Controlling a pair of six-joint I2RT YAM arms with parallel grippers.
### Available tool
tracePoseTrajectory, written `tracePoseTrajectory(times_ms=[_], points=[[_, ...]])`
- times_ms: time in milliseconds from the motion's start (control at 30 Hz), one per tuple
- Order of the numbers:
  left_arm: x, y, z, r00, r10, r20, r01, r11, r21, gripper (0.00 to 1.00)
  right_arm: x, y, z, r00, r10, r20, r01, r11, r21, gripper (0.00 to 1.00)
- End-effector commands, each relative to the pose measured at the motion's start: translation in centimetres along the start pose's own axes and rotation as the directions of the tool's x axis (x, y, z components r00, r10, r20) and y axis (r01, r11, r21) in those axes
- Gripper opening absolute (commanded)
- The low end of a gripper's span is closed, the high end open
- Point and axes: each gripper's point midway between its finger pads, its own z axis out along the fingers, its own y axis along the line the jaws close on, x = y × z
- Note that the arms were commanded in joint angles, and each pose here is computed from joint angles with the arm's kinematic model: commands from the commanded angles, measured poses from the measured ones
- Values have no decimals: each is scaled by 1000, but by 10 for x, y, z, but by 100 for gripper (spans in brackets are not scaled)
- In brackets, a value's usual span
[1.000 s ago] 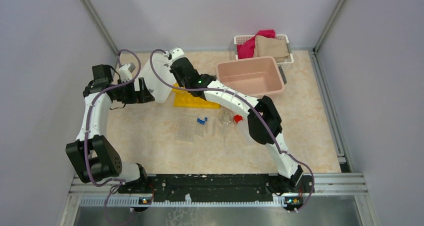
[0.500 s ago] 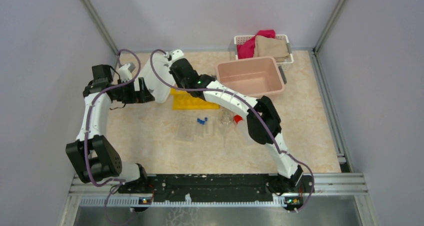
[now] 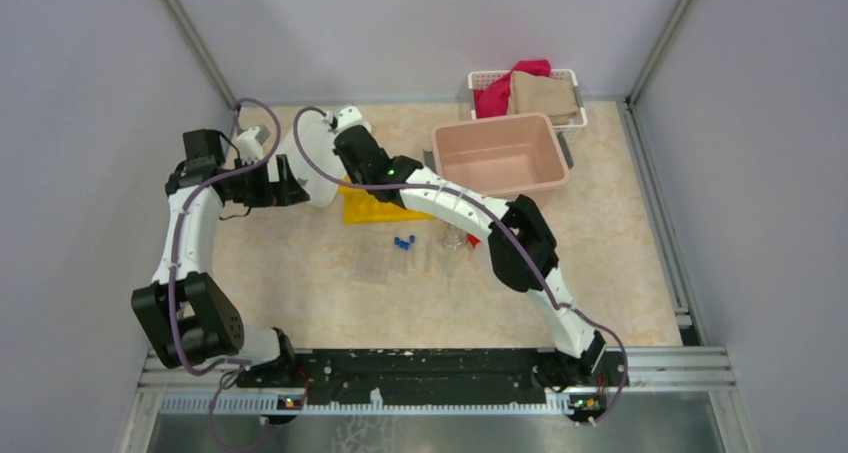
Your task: Organize the chemistry lab equipment
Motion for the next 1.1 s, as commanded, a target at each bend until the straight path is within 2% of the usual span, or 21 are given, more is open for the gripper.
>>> tracePoseTrajectory(times_ms=[0, 100, 467, 600, 700, 767, 833, 900, 967, 1000, 1067], points=[[-12, -4, -8, 998, 24, 52, -24, 1000, 9, 99, -18, 3, -7, 996, 68, 61, -68, 998, 2, 22], [-13, -4, -8, 998, 24, 53, -24, 1000, 7, 99, -15, 3, -7, 994, 91, 53, -91, 996, 4, 30], [-17, -6, -10, 997, 30, 68, -31, 999, 13, 99, -20, -1, -17, 991, 117, 67, -117, 993, 0, 45], [-20, -10, -12, 997, 23, 72, -25, 999, 28, 99, -53, -6, -35, 987, 136, 89, -134, 991, -20, 58], [-23, -14, -15, 997, 21, 76, -24, 999, 40, 99, -83, -17, -58, 982, 154, 111, -152, 988, -24, 80], [-27, -17, -19, 996, 26, 83, -30, 999, 46, 99, -87, -24, -73, 981, 170, 88, -169, 985, -17, 91], [-29, -20, -21, 996, 30, 85, -35, 998, 53, 99, -86, -30, -90, 978, 195, 67, -195, 981, -9, 96], [-32, -22, -25, 995, 34, 91, -39, 998, 52, 99, -78, -38, -108, 972, 230, 44, -230, 973, 4, 94], [-34, -25, -29, 995, 37, 95, -42, 998, 54, 99, -67, -46, -126, 963, 269, 22, -270, 963, 9, 84], [-35, -27, -31, 994, 38, 98, -43, 998, 56, 99, -60, -49, -135, 957, 289, 9, -289, 957, 11, 74], [-37, -30, -35, 994, 39, 105, -45, 997, 62, 99, -43, -54, -150, 945, 325, -30, -325, 945, 23, 47]])
